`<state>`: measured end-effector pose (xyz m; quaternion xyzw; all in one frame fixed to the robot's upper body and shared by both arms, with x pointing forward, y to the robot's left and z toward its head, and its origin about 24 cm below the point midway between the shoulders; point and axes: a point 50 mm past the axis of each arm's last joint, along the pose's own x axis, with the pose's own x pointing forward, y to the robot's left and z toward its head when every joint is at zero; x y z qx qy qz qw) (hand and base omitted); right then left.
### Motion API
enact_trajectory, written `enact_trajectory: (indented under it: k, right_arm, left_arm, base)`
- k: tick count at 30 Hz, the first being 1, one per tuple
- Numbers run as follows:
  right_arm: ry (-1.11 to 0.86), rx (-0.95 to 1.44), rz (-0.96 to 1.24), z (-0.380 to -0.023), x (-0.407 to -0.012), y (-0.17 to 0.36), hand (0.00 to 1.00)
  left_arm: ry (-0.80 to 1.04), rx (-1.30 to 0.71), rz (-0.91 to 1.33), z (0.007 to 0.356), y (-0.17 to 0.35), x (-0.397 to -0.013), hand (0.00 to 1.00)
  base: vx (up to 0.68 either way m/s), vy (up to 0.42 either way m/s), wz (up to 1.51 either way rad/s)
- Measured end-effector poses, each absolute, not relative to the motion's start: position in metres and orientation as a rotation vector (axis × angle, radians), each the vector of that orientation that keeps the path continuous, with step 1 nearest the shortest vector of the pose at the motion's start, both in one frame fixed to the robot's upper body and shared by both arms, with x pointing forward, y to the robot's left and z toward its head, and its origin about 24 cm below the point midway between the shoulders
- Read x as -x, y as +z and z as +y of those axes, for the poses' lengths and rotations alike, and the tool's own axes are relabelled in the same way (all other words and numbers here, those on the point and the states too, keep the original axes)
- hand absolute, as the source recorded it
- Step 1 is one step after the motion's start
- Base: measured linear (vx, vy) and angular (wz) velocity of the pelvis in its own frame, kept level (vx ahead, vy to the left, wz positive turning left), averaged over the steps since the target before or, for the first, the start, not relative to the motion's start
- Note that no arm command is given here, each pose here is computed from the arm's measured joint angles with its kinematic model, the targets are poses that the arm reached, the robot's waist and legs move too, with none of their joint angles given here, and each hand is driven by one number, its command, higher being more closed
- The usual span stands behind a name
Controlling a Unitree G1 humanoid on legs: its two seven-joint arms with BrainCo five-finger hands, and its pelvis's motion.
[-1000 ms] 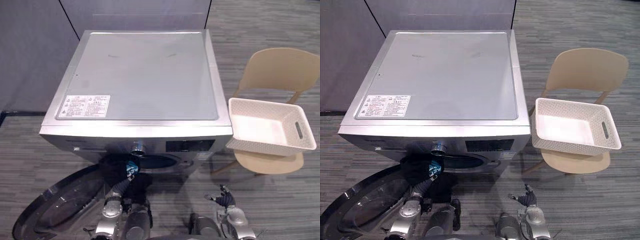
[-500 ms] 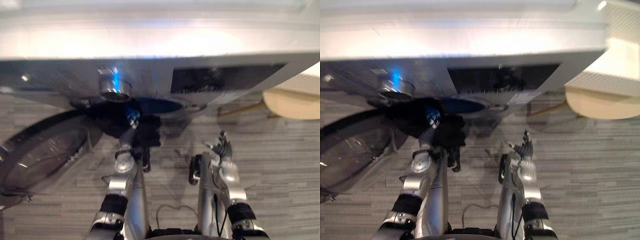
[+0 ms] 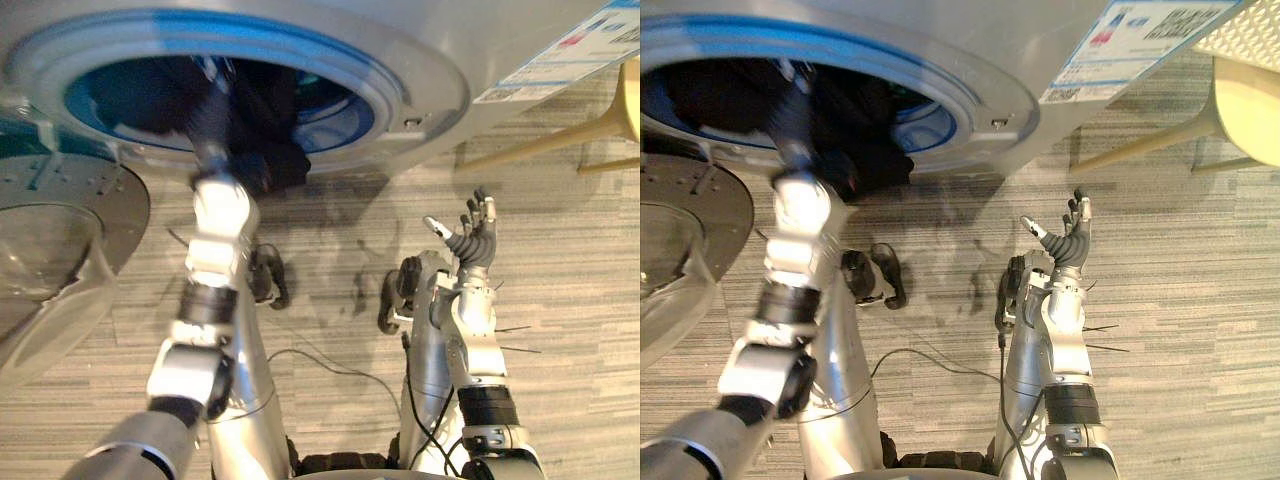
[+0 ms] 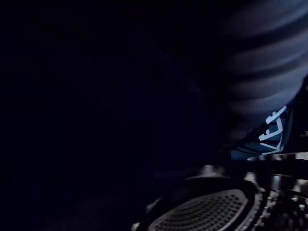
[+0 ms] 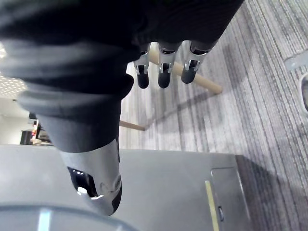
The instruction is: Pick up the laundry basket with both hands and put the clothes into the washing machine.
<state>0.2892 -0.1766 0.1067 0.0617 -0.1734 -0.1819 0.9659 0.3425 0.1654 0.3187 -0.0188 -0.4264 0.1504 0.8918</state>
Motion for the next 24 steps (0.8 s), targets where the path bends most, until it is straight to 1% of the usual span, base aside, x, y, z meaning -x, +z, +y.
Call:
enact_trajectory:
  k: [2, 3, 5, 10, 11, 13, 15, 19, 21, 23, 24]
  right_arm:
    - [-0.365, -0.119, -0.378, -0.176, -0.288, 0.112, 0.00]
    - [-0.365, -0.114, -0.382, -0.176, -0.288, 0.113, 0.00]
    - [-0.358, -0.107, -0.398, -0.174, -0.289, 0.117, 0.00]
    - [-0.328, -0.097, -0.445, -0.172, -0.289, 0.123, 0.00]
    - [-0.319, -0.099, -0.461, -0.170, -0.288, 0.126, 0.00]
    - [-0.306, -0.099, -0.484, -0.169, -0.287, 0.129, 0.00]
    - [-0.297, -0.100, -0.492, -0.168, -0.289, 0.131, 0.00]
    - [-0.298, -0.100, -0.504, -0.169, -0.288, 0.134, 0.00]
    - [-0.297, -0.099, -0.502, -0.169, -0.288, 0.133, 0.00]
    - [-0.280, -0.087, -0.502, -0.170, -0.289, 0.133, 0.00]
    - [-0.275, -0.085, -0.501, -0.170, -0.289, 0.133, 0.00]
  left_arm:
    - [0.309, -0.010, -1.034, 0.158, 0.366, -0.330, 1.00]
    - [0.309, -0.023, -1.058, 0.155, 0.374, -0.328, 1.00]
    - [0.296, -0.091, -1.131, 0.138, 0.405, -0.322, 1.00]
    - [0.366, -0.251, -1.161, 0.126, 0.430, -0.323, 1.00]
    - [0.387, -0.288, -1.183, 0.124, 0.437, -0.320, 0.00]
    - [0.417, -0.326, -1.213, 0.121, 0.446, -0.316, 0.00]
    - [0.452, -0.352, -1.197, 0.121, 0.450, -0.319, 0.00]
    - [0.443, -0.430, -1.186, 0.118, 0.451, -0.322, 0.00]
    - [0.416, -0.551, -1.139, 0.114, 0.444, -0.332, 0.00]
    - [0.362, -0.720, -1.035, 0.110, 0.430, -0.350, 0.00]
    - [0.344, -0.763, -1.005, 0.109, 0.426, -0.355, 0.00]
  base:
    - [0.05, -0.019, 0.00]
    - [0.06, -0.003, 0.01]
    - [0.05, -0.004, 0.03]
    - [0.02, -0.002, 0.00]
    - [0.00, 0.000, 0.00]
    - [0.04, -0.013, 0.04]
    - [0.04, -0.008, 0.03]
    - [0.02, -0.009, 0.07]
    - [0.04, -0.012, 0.07]
    - [0.05, -0.010, 0.02]
    - [0.03, -0.003, 0.04]
